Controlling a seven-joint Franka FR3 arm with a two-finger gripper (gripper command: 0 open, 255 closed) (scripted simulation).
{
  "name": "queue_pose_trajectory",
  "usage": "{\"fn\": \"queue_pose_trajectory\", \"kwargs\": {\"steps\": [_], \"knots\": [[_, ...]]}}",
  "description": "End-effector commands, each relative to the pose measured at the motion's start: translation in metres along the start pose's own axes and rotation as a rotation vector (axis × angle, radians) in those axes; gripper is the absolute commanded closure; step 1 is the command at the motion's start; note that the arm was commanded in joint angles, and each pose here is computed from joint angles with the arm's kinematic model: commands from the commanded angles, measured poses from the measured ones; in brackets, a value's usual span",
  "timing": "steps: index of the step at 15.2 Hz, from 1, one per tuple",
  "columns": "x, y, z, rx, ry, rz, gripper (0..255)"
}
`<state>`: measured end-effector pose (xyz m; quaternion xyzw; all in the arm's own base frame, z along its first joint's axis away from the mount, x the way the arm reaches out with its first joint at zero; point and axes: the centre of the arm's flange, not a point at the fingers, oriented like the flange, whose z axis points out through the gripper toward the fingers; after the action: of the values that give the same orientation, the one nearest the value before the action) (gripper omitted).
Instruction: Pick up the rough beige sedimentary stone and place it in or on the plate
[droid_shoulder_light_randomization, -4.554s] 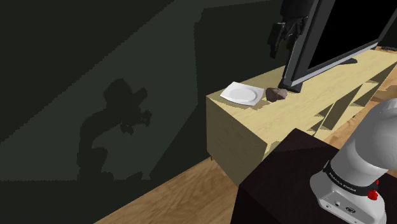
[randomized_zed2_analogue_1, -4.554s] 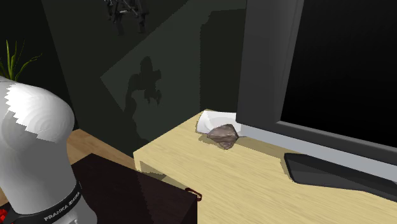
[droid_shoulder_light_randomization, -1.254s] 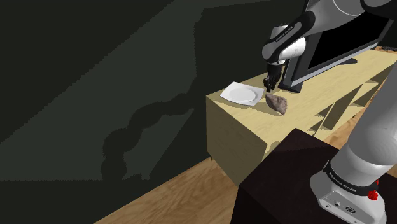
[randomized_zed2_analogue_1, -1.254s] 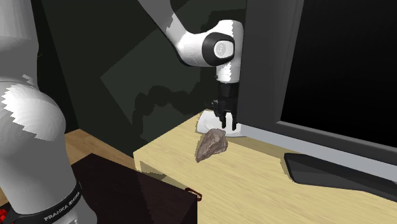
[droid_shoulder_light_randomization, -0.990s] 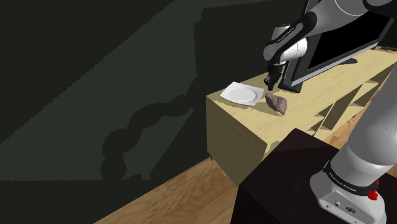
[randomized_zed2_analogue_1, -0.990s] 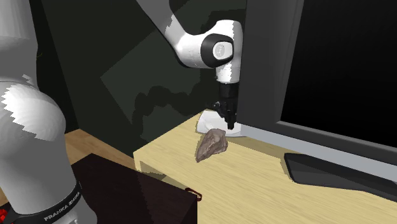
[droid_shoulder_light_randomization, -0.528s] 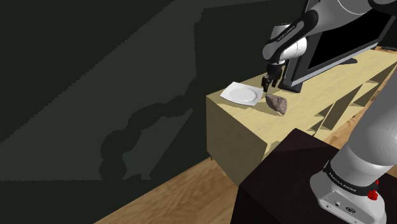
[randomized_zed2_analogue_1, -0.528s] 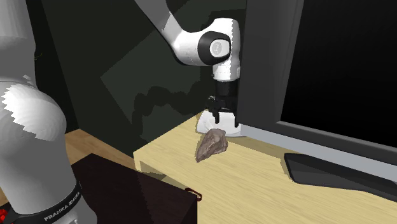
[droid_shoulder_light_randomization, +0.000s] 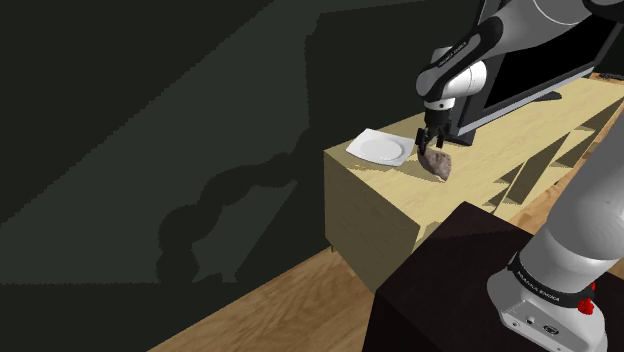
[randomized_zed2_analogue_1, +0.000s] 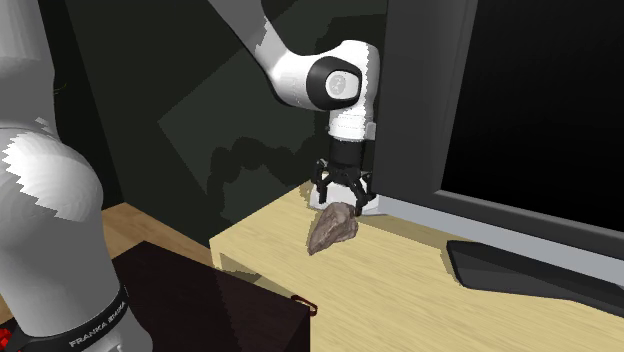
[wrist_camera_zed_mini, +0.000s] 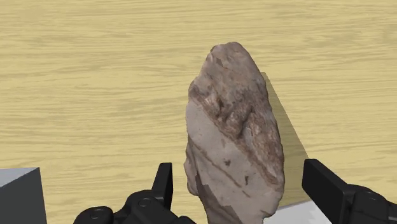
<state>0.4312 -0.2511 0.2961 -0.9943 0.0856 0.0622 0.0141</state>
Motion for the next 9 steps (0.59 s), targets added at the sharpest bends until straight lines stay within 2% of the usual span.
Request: {"fn": "queue_pose_trajectory", "kwargs": {"steps": [1,2,9], "knots": [[-0.0022,-0.0011,0.0126,0.005,-0.013,0.002,0],[-0.0023,-0.0012,0.0209,0.005,-0.013,0.002,0],[-0.0023,-0.0012,0.0208,0.005,-0.013,0.002,0]]}}
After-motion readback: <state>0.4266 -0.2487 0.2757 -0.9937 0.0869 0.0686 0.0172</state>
